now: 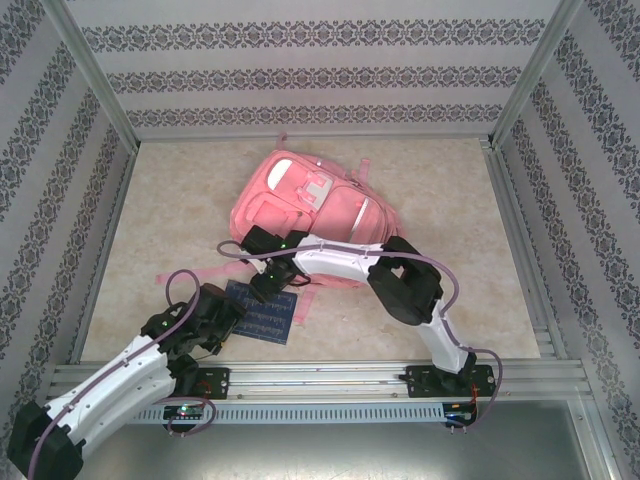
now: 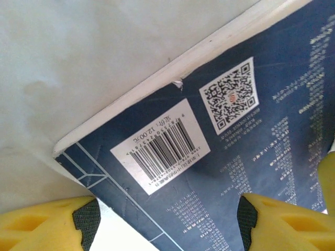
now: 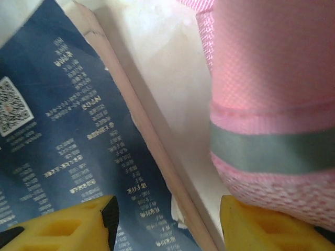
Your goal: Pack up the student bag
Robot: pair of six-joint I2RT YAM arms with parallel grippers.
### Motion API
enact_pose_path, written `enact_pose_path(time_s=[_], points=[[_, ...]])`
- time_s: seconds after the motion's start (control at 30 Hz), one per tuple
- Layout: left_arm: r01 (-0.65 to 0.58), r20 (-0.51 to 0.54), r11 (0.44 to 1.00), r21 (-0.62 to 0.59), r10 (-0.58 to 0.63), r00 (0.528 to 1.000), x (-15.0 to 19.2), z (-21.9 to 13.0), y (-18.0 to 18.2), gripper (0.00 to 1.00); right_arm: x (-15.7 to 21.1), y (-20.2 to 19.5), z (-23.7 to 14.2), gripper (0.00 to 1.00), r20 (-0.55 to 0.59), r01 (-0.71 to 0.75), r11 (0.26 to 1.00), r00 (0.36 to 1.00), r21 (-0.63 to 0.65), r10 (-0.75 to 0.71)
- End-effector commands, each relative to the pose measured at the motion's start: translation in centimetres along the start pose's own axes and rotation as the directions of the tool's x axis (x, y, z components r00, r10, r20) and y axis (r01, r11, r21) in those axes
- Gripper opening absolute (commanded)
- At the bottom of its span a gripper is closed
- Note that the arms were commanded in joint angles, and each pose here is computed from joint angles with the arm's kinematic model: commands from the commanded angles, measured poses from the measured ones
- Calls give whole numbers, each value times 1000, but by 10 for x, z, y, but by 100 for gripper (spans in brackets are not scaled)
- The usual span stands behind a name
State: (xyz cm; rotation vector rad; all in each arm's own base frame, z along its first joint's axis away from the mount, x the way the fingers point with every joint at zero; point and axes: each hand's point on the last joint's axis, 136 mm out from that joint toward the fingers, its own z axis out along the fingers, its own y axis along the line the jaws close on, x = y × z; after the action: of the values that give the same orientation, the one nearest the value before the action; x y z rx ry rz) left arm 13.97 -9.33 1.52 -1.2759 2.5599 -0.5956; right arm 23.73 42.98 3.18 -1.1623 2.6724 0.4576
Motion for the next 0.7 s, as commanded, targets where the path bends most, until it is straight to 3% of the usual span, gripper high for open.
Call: enact_pose_path(time_s=[0.0, 0.2, 0.27, 0.5, 0.67], points=[[30, -36, 986, 163, -25, 999, 5, 22, -29, 73, 11, -11, 10, 57, -89, 39, 999, 995, 18, -38], [40, -51, 973, 225, -29, 998, 7, 26, -37, 72, 21, -3, 30, 59, -200, 31, 999, 979, -43, -39], [41, -50, 973, 228, -30, 998, 7, 28, -37, 71, 23, 12, 27, 57, -224, 29, 992, 973, -124, -57], [38, -53, 969, 244, -26, 998, 7, 35, -41, 70, 13, 62, -10, 53, -164, 6, 911, 983, -411, -81], [40, -64, 968, 247, -25, 998, 9, 40, -43, 69, 4, 55, -25, 46, -136, 10, 917, 988, -399, -70]])
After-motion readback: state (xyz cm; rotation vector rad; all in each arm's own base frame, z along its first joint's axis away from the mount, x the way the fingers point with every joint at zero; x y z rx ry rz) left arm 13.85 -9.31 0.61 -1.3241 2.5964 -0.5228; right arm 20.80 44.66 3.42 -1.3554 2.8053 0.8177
